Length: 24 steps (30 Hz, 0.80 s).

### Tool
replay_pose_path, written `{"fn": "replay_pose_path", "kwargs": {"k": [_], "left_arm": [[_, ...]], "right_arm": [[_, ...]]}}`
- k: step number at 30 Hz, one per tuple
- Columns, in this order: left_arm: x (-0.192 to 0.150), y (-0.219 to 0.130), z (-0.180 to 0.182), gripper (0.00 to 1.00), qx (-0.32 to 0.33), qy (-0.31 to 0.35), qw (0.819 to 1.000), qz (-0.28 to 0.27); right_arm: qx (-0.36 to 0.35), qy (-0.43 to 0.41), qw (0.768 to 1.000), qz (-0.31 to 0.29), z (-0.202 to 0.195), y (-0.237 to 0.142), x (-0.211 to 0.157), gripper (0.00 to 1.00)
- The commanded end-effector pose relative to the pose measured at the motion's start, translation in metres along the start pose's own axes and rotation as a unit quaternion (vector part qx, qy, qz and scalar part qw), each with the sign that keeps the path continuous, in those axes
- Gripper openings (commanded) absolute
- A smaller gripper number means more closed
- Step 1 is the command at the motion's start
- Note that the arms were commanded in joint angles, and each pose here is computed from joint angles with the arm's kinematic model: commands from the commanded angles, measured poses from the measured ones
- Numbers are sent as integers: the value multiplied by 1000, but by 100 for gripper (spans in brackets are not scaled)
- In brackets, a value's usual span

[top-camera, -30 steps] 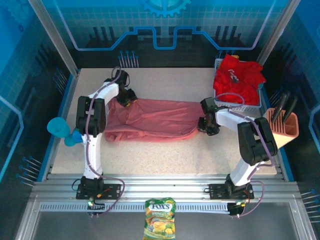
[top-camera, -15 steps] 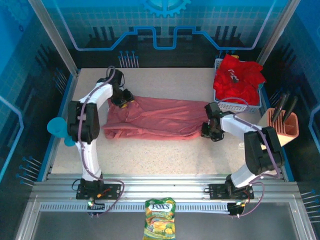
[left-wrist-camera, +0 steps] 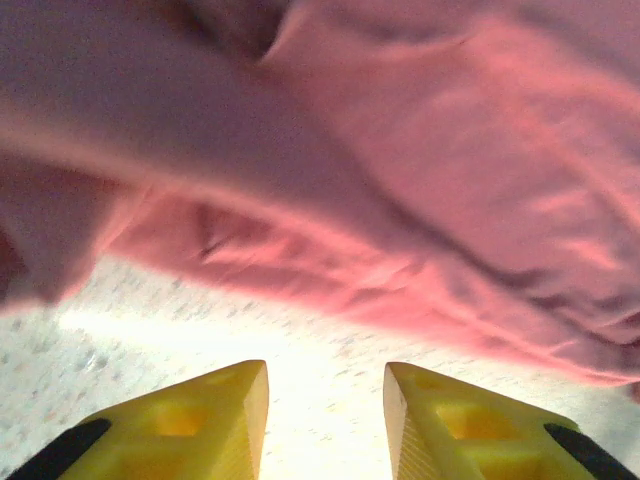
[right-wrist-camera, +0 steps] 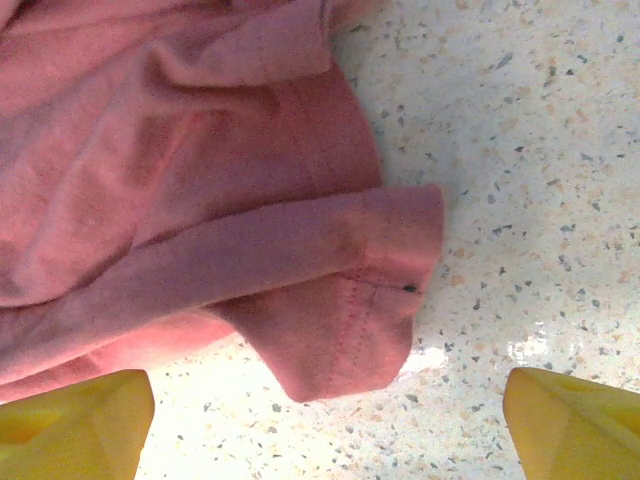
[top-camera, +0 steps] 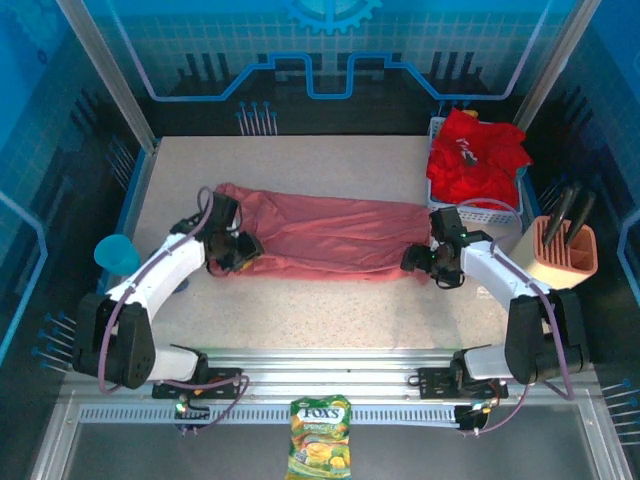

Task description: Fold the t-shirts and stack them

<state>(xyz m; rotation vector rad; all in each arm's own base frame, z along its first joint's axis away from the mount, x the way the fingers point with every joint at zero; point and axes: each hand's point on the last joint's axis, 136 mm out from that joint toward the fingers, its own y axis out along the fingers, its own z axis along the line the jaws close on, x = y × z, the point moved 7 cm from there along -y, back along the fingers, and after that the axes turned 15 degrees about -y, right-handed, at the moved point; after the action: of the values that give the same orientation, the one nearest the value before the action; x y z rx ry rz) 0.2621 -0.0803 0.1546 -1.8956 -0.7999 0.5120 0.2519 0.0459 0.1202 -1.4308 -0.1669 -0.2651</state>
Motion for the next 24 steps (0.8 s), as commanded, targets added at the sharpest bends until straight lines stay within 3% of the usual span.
{"fn": "replay_pose_path", "kwargs": {"k": [1,10,18,22,24], "left_arm": [[-2,8,-5,35,-21,-18,999,-29],[11,57,-2,34,-6,-51,997,-53],[16,60,2,39,27,-39,996,-72],[18,59,10,43,53,-29,994,-87],[18,61,13,44,59,-27,994,-86]], "right_arm": [[30,15,999,5,-1,5,1,92],[42,23,999,7,1,12,4,92],[40,17,999,7,2,14,9,93],[41,18,999,13,3,18,13,85],[39,16,999,13,3,20,12,76]]}}
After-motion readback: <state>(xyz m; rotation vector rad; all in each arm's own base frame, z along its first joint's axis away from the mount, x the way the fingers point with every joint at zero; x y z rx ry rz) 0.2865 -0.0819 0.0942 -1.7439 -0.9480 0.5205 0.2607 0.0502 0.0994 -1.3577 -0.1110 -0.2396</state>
